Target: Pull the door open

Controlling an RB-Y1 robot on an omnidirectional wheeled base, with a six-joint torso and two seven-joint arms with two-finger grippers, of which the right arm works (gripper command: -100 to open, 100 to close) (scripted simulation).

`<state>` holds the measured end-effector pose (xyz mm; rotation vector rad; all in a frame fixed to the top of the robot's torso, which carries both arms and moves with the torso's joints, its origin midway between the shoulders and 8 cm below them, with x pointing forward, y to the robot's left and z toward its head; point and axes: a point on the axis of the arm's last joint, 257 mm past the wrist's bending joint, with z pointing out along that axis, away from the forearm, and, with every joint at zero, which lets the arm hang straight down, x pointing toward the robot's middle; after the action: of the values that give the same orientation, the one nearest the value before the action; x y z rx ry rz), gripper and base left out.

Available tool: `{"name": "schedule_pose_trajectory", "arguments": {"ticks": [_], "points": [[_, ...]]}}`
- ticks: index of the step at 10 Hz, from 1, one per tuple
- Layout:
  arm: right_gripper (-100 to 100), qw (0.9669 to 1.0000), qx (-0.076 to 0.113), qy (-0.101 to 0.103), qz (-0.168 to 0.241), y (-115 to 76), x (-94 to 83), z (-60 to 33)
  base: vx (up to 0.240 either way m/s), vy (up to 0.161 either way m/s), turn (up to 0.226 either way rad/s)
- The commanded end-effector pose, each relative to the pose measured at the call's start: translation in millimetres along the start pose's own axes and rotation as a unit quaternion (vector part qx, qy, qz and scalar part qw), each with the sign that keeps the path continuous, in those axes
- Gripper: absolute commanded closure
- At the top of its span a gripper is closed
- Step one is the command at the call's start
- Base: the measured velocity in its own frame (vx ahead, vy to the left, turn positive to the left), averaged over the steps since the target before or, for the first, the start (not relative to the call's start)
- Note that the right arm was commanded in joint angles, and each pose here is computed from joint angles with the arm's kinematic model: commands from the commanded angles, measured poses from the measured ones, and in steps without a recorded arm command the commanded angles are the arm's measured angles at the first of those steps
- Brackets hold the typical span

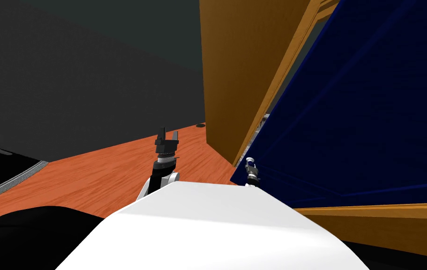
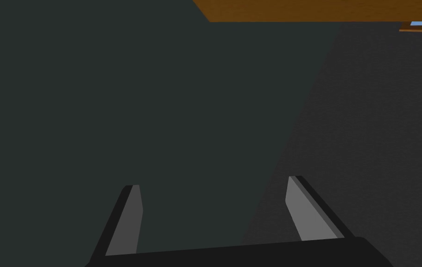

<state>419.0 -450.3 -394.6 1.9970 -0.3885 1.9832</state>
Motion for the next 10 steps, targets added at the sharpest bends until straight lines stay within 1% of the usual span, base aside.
{"name": "schedule_pose_trajectory", "arguments": {"ticks": [1, 5, 6, 7, 9, 10], "points": [[100, 0.9999, 0.013, 0.004, 0.004, -2.8, 3.3, 0.8, -0.201, -0.034, 0.124], [100, 0.9991, 0.041, 0.002, 0.011, -6.8, 3.0, -1.8, -0.227, -0.021, 0.139], [100, 0.9993, 0.036, 0.001, 0.008, -5.2, 2.5, -1.8, -0.091, -0.015, 0.033], [100, 0.9988, 0.048, -0.002, 0.009, -8.5, 0.1, -5.6, -0.139, -0.015, 0.07], [100, 0.9982, 0.06, 0.0, 0.009, -10.7, 1.1, -7.7, -0.213, -0.033, 0.104], [100, 0.9975, 0.07, 0.001, 0.009, -12.7, 1.8, -9.7, -0.249, -0.025, 0.109]]}}
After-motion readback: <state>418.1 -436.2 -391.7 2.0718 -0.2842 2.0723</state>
